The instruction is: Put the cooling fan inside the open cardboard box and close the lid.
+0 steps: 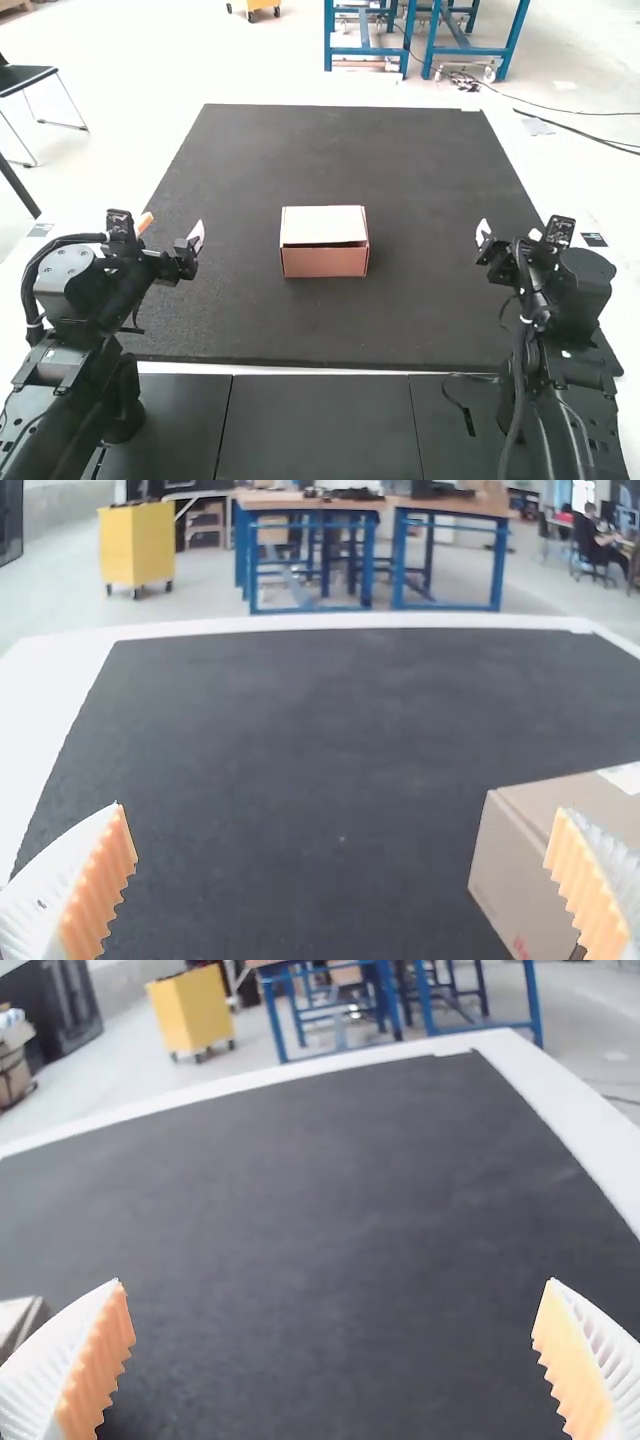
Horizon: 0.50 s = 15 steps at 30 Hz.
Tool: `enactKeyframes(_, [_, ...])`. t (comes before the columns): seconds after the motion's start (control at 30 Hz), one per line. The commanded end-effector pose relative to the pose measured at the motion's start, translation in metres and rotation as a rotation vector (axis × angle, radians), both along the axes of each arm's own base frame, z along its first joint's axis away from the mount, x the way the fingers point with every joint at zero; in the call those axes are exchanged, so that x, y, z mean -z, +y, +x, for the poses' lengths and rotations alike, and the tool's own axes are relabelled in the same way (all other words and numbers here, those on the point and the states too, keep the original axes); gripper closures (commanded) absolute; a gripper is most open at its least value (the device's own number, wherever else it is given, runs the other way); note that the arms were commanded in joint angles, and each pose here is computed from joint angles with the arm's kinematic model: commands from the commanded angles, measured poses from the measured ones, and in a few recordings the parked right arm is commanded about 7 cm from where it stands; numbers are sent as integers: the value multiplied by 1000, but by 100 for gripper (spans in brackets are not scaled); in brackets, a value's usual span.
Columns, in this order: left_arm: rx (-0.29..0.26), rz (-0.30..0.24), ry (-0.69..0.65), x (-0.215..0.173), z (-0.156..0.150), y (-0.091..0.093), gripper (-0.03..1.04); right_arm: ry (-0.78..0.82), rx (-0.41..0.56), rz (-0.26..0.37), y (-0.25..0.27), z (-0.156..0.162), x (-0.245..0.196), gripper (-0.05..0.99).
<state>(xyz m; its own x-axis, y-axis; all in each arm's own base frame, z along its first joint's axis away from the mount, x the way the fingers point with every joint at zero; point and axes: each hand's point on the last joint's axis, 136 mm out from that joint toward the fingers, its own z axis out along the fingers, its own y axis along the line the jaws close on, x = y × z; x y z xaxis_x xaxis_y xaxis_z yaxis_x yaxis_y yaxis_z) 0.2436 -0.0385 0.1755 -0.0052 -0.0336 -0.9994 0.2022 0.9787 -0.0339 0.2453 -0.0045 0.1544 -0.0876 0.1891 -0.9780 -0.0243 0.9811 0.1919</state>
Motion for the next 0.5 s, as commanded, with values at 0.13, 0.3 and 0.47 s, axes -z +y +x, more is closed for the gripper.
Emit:
enactKeyframes(0.13, [-6,11,-13,-1,0,2,4,19,32,-13,-8,-1,6,2])
enactKeyframes(0.3, [-6,11,-14,-1,0,2,4,14,54,-8,-14,-1,5,2])
enactKeyframes(0.47, [-6,11,-14,-1,0,2,4,8,86,-22,-17,-1,3,2])
